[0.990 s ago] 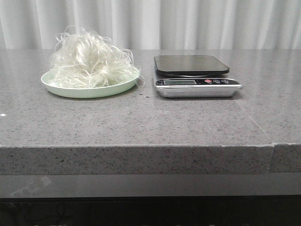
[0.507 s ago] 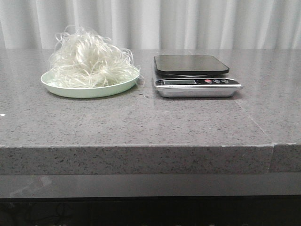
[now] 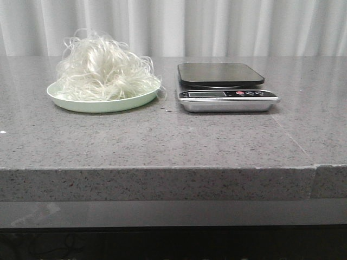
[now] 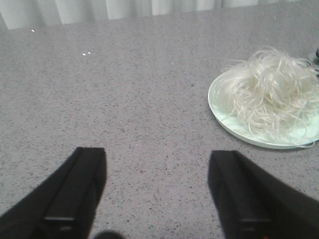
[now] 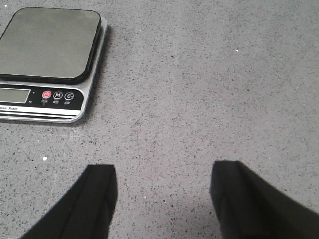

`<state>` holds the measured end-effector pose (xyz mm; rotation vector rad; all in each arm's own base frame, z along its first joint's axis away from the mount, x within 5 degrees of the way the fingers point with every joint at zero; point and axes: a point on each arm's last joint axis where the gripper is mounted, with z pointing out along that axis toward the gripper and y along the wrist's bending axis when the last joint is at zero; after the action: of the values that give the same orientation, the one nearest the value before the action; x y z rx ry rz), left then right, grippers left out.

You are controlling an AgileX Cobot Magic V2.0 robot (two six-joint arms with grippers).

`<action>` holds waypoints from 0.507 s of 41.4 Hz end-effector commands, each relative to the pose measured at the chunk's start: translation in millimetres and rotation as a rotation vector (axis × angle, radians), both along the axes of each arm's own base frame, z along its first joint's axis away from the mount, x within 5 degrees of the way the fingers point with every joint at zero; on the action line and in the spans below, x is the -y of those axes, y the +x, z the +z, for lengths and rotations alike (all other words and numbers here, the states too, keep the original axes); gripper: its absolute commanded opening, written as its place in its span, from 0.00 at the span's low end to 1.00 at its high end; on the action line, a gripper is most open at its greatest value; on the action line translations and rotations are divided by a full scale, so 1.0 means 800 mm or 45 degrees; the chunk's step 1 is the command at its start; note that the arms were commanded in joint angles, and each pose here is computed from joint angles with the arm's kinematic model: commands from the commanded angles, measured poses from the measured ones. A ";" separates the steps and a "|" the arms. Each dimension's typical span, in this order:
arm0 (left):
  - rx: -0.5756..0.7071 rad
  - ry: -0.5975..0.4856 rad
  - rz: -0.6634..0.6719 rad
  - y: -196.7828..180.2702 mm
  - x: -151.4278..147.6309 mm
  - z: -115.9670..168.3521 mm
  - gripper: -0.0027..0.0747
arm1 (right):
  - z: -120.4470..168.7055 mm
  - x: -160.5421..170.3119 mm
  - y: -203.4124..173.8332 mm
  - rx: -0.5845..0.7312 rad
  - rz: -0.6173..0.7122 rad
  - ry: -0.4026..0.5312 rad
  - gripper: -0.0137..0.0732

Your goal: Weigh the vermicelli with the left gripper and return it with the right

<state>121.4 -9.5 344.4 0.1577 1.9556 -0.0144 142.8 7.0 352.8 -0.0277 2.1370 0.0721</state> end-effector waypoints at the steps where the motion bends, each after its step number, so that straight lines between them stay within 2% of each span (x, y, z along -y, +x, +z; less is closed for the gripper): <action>1: 0.089 -0.017 -0.054 0.017 0.008 0.023 0.75 | 0.019 0.001 0.004 0.118 -0.006 -0.003 0.78; 21: -0.156 0.027 -0.389 0.128 0.097 0.016 0.75 | 0.019 0.001 0.004 0.114 -0.005 -0.002 0.78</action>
<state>209.7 -73.2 339.9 0.4727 2.1425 -0.1713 142.8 7.0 352.8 -0.0277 2.1370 0.0721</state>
